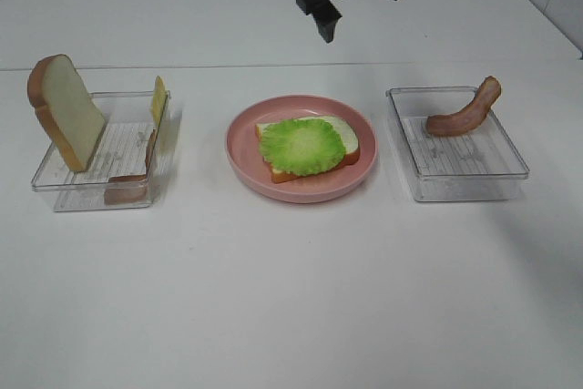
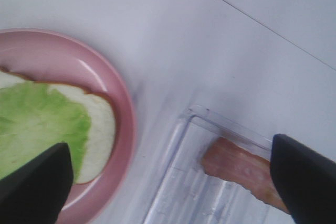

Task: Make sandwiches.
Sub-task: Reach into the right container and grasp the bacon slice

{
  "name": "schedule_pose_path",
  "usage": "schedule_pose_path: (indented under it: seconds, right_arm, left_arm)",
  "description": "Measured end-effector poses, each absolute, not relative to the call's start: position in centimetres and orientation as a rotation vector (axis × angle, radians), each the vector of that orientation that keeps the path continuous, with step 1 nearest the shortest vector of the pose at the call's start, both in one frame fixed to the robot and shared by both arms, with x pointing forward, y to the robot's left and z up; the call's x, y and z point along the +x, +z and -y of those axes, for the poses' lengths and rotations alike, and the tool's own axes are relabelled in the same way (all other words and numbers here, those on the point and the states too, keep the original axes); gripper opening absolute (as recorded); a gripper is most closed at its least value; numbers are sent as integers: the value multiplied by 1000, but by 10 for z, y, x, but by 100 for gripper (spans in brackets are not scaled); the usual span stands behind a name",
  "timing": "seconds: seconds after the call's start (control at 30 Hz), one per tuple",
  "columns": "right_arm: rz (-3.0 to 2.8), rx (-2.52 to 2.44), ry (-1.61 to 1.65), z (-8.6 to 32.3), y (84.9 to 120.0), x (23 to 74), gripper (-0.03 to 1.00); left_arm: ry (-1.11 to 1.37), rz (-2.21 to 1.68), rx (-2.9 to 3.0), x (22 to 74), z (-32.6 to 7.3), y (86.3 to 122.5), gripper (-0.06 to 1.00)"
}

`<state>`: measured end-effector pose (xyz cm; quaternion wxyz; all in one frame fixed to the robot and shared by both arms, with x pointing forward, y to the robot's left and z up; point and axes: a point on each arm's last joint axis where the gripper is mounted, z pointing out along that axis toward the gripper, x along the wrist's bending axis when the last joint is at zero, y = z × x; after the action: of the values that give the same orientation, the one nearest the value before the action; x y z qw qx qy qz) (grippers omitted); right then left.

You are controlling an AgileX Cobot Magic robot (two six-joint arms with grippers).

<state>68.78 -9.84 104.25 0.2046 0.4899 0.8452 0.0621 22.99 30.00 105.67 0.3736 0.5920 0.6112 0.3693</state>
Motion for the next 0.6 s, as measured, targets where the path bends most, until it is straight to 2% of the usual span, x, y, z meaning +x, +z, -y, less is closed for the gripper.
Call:
schedule_pose_path:
  seconds: [0.03, 0.1, 0.13, 0.17, 0.2, 0.23, 0.4, 0.6]
  right_arm:
    - [-2328, 1418, 159, 118, 1042, 696, 99]
    - [-2311, 1449, 157, 129, 1043, 700, 99]
    - [-2275, 1514, 149, 153, 1043, 708, 99]
    - [-2275, 1514, 149, 153, 1043, 708, 99]
    - [-2245, 1576, 151, 175, 1042, 714, 99]
    - [-2245, 1576, 151, 175, 1042, 714, 99]
    - [-2158, 1775, 185, 238, 1041, 726, 99]
    - [-2097, 1898, 221, 277, 1040, 730, 99]
  left_arm:
    - [946, -1566, 1516, 230, -300, 1057, 97]
    - [946, -1566, 1516, 230, -300, 1057, 97]
    - [946, -1566, 1516, 230, -300, 1057, 97]
    - [946, -1566, 1516, 230, -300, 1057, 97]
    - [946, -1566, 1516, 230, -300, 1057, 97]
    - [946, -1566, 1516, 230, -300, 1057, 97]
    - [946, -1566, 1516, 230, -300, 1057, 97]
    - [946, -1566, 1516, 230, -300, 1057, 97]
